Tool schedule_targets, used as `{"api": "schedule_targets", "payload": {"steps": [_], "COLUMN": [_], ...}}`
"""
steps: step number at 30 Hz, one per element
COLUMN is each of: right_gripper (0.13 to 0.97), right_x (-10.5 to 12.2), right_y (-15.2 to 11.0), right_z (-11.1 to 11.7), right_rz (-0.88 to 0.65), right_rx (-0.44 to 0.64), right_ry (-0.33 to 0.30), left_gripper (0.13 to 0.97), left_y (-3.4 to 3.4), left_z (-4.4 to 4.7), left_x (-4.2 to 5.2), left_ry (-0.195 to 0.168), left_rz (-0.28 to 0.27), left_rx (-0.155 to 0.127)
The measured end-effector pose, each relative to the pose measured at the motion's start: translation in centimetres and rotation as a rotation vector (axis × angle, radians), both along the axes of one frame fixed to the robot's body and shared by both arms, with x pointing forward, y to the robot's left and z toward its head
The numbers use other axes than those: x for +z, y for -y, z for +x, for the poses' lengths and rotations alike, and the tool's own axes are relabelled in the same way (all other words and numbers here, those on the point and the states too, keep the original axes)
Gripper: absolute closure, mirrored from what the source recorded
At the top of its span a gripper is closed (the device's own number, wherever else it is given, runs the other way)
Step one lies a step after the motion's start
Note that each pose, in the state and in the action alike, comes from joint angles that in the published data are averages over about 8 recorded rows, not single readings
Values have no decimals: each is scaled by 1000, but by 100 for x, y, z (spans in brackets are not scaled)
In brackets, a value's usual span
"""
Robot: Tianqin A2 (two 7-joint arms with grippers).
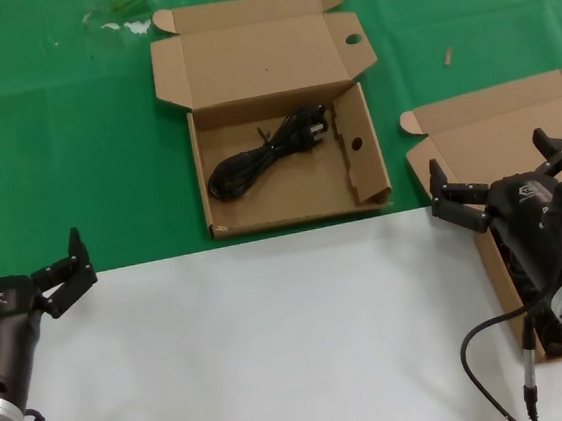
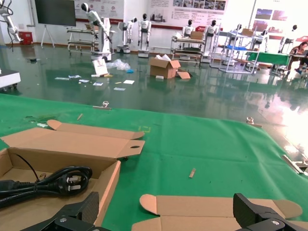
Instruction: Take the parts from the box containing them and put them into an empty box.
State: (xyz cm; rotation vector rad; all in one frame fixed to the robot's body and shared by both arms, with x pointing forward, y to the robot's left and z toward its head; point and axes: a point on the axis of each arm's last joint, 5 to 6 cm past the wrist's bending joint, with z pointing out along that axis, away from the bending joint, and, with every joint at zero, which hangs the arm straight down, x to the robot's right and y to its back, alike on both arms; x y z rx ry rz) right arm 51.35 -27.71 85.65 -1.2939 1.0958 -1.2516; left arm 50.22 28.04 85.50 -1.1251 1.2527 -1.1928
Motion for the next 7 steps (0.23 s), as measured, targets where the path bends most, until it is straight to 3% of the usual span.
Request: {"api": "schedule_targets", "payload": {"steps": [7], "right_gripper": [130], "right_x": [0], "right_y": [0], "right_z": [0], "right_rz": [0], "right_rx": [0], "right_ry": [0], "left_gripper": [132], "left_y": [0], "left_z": [0], "left_x": [0], "left_ry": [0], "left_rz": [0], "left_rx": [0]}}
